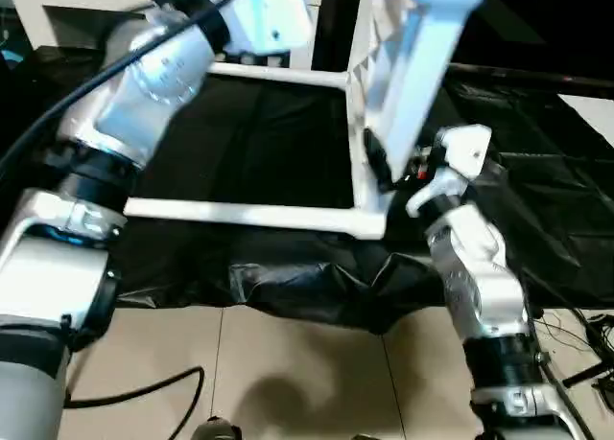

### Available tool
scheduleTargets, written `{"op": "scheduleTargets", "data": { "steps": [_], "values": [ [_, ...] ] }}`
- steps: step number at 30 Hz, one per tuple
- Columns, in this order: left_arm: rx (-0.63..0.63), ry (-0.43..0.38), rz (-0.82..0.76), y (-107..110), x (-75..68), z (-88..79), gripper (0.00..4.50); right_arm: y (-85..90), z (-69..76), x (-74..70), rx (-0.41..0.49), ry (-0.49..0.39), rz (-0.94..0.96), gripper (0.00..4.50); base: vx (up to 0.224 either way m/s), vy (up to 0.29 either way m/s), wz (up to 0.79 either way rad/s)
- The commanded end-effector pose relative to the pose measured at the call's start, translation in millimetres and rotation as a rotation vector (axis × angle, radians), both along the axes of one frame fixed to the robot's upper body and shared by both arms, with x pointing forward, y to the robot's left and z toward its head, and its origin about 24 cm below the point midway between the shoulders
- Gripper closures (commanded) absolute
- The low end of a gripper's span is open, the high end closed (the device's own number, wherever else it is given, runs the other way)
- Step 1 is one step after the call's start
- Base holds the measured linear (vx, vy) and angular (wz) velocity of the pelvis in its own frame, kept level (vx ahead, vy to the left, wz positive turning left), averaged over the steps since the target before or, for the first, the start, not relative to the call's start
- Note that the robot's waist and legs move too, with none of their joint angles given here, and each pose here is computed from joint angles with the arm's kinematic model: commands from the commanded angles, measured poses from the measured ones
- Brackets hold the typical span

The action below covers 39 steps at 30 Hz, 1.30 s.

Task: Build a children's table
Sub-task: Flip table

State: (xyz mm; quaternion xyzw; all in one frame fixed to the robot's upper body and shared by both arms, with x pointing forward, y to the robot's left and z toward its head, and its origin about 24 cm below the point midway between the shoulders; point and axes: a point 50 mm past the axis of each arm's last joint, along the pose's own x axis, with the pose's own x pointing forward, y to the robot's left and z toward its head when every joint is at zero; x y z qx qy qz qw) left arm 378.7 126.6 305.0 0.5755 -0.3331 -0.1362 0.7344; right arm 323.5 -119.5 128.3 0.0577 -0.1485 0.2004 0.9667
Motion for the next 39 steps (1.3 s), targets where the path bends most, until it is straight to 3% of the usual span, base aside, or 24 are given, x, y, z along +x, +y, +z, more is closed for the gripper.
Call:
{"op": "scheduleTargets", "data": {
  "steps": [1,8,11,12,15,16,17,19,24,25,29,31,39],
  "values": [
    [0.034,0.078,0.039,-1,7.2,-13.2,1.77,5.1,10.2,-4.8,-0.002,-0.076,0.031,0.00,0.000,0.000,0.00],
    [0.004,0.172,0.044,-3,9.2,-14.9,1.98,6.9,12.6,-14.5,-0.018,-0.128,0.058,0.00,0.000,0.000,0.00],
    [-0.087,0.345,0.022,-4,11.3,-22.0,2.04,10.5,14.8,-20.0,-0.054,-0.151,0.106,0.00,0.000,0.000,0.00],
    [-0.182,0.439,0.002,-6,12.2,-24.7,2.05,11.8,16.7,-22.1,-0.061,-0.159,0.133,0.00,0.000,0.000,0.00],
    [-0.283,0.488,-0.003,-5,13.8,-22.4,2.05,13.7,18.3,-24.3,-0.075,-0.162,0.177,0.00,0.000,0.000,0.00],
    [-0.377,0.518,-0.011,-5,15.6,-19.3,2.05,14.6,18.3,-25.5,-0.095,-0.161,0.207,0.00,0.000,0.000,0.00],
    [-0.377,0.518,-0.011,-5,15.6,-19.3,2.05,14.6,18.3,-25.5,-0.095,-0.161,0.207,0.00,0.000,0.000,0.00],
    [-0.534,0.552,-0.019,-3,18.1,-11.3,2.05,13.9,17.0,-26.8,-0.122,-0.154,0.241,0.00,0.000,0.000,0.00],
    [-0.656,0.565,-0.019,1,19.3,-3.0,2.05,10.2,14.1,-26.1,-0.145,-0.128,0.258,0.00,0.000,0.000,0.00],
    [-0.767,0.578,-0.030,5,21.2,0.0,2.05,7.3,10.1,-25.6,-0.174,-0.097,0.278,0.00,0.000,0.000,0.00],
    [-0.897,0.593,-0.048,10,23.9,2.7,2.05,3.5,4.9,-25.1,-0.208,-0.068,0.288,0.00,0.000,0.000,0.00],
    [-0.976,0.571,-0.039,18,25.5,4.7,2.05,-2.8,2.1,-21.8,-0.200,-0.045,0.238,0.00,0.000,0.000,0.00],
    [-1.092,0.537,0.050,43,25.1,-13.2,2.34,-17.2,5.6,-17.8,-0.132,-0.033,0.133,0.00,0.000,0.000,0.00]
  ]
}}
